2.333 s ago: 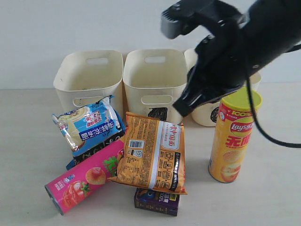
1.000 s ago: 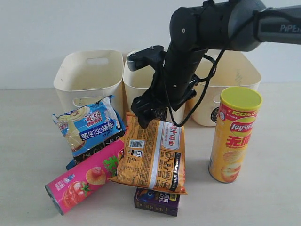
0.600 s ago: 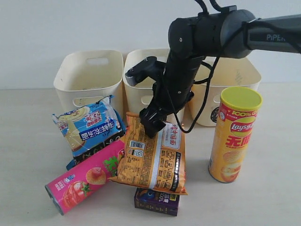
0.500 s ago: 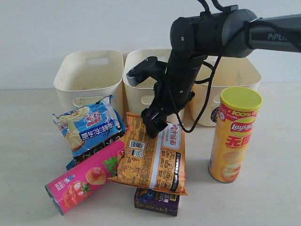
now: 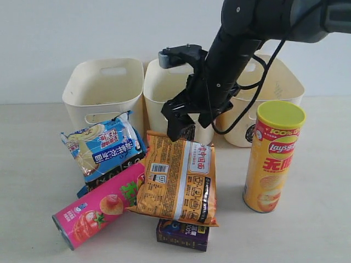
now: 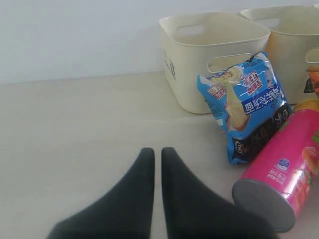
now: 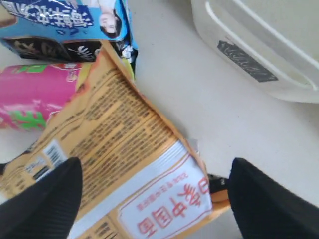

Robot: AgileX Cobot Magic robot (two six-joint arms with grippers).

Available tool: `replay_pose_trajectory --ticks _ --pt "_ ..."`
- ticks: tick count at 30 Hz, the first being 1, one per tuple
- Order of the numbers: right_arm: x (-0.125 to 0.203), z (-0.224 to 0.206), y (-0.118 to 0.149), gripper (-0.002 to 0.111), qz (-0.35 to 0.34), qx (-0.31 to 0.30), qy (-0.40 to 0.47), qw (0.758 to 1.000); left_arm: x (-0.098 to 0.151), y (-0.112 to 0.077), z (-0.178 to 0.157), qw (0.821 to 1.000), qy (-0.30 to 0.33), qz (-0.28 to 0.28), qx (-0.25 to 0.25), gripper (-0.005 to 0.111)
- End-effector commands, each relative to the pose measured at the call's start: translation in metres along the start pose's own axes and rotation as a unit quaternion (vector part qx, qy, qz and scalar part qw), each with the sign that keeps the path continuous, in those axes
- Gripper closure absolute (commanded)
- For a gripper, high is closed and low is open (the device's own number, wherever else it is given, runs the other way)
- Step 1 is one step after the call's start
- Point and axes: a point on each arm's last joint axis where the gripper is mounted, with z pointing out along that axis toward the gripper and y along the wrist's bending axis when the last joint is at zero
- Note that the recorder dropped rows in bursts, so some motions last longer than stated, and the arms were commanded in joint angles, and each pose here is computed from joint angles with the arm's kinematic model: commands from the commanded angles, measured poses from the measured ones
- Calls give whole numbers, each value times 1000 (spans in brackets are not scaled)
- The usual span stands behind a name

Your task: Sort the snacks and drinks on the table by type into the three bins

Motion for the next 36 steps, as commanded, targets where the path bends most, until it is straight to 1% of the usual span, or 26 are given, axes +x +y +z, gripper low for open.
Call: replay_pose_trajectory --ticks 1,4,7,10,12,13,14,15,17,19,21,23,26,29,36 --pt "4 -10 21 37 -20 -16 32 999 -2 0 -1 1000 -6 -4 1 102" --pt "3 -4 48 37 -44 -7 45 998 -2 0 -1 1000 -6 -4 1 102" --pt "3 4 84 37 -113 31 53 992 -2 0 -1 1000 -6 -4 1 102" --pt "4 9 111 37 -195 80 62 976 -2 0 -1 1000 -6 -4 1 102" --pt "6 11 127 37 -233 88 61 967 -2 0 -1 1000 -6 -4 1 102" --pt "6 11 132 37 -238 86 59 966 -2 0 -1 1000 -6 -4 1 102" --pt "5 10 136 37 -230 84 52 968 -2 0 -1 1000 -6 -4 1 102" --pt "3 10 140 37 -204 85 40 975 -2 0 -1 1000 -6 -4 1 102" --pt "0 7 141 37 -134 88 24 987 -2 0 -1 1000 -6 -4 1 102" --pt "0 5 139 37 -91 101 27 990 -2 0 -1 1000 -6 -4 1 102" --pt "4 4 136 37 -63 117 47 990 -2 0 -1 1000 -6 -4 1 102" --pt "10 4 134 37 -46 124 76 988 -2 0 -1 1000 -6 -4 1 102" --pt "14 4 134 37 -21 127 84 988 -2 0 -1 1000 -6 -4 1 102" --pt "33 1 135 37 -10 134 103 986 -2 0 -1 1000 -6 -4 1 102" --pt "71 -6 128 37 16 100 8 995 -1 0 -1 1000 -5 -4 1 102"
